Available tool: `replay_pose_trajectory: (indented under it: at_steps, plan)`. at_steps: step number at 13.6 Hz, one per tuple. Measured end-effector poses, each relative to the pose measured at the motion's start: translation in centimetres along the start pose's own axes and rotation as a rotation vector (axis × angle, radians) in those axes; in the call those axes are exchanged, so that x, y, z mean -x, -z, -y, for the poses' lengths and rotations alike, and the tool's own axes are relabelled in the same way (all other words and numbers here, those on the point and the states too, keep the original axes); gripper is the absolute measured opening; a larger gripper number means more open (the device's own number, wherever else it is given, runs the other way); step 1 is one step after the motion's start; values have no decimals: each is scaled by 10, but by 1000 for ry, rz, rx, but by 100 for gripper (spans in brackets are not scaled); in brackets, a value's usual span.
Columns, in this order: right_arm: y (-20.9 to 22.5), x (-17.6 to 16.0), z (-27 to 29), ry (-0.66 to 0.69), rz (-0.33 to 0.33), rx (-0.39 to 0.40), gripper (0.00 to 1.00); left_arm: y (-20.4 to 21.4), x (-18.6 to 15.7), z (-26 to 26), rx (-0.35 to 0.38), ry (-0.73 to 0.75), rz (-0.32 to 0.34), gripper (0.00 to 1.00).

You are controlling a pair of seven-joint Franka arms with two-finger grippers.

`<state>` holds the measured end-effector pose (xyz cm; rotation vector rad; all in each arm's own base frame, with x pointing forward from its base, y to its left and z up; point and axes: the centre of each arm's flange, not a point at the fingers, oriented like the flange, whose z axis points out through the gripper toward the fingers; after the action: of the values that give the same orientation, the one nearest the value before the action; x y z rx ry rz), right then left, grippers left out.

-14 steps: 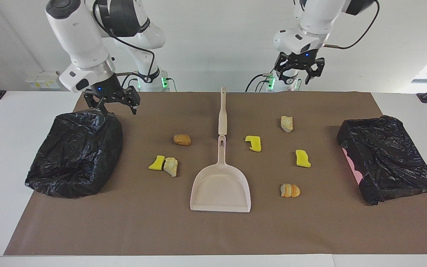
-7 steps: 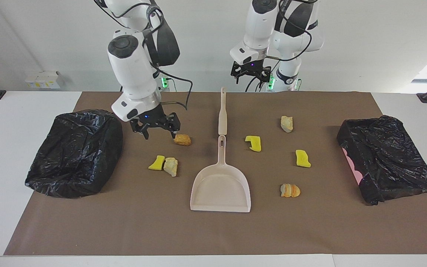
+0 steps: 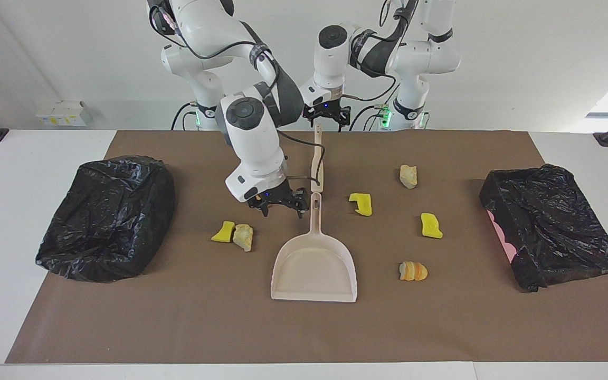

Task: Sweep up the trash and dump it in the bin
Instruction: 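Reach the right gripper to the dustpan handle and grasp it, then place the dustpan near the trash while the left gripper grasps the brush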

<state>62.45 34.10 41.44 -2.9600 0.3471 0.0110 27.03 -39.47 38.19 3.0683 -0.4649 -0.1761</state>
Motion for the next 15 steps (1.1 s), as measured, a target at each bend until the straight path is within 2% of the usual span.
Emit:
replay_pose_trajectory:
  at_steps: [3,8,9,10,11,13,14,15]
  plan:
    - [-33,10,25,16,13,13,100,-20,-10,0,36,7,33,94]
    - [-60,16,31,47,18,59,100,-34,-6,-2,34,0,68,88]
    - [-60,16,31,49,18,64,100,-35,-5,-1,31,-1,70,81]
    - [-61,17,31,52,20,70,94,-36,-4,-1,30,-1,72,81]
    - [-63,19,30,55,29,81,93,-37,-4,-1,29,-1,74,72]
    - [-71,26,31,63,46,98,75,-38,-4,0,27,0,76,45]
    - [-75,29,31,66,54,106,73,-39,-3,0,27,2,77,32]
    - [-78,32,30,68,61,114,73,-39,-4,0,27,4,78,26]
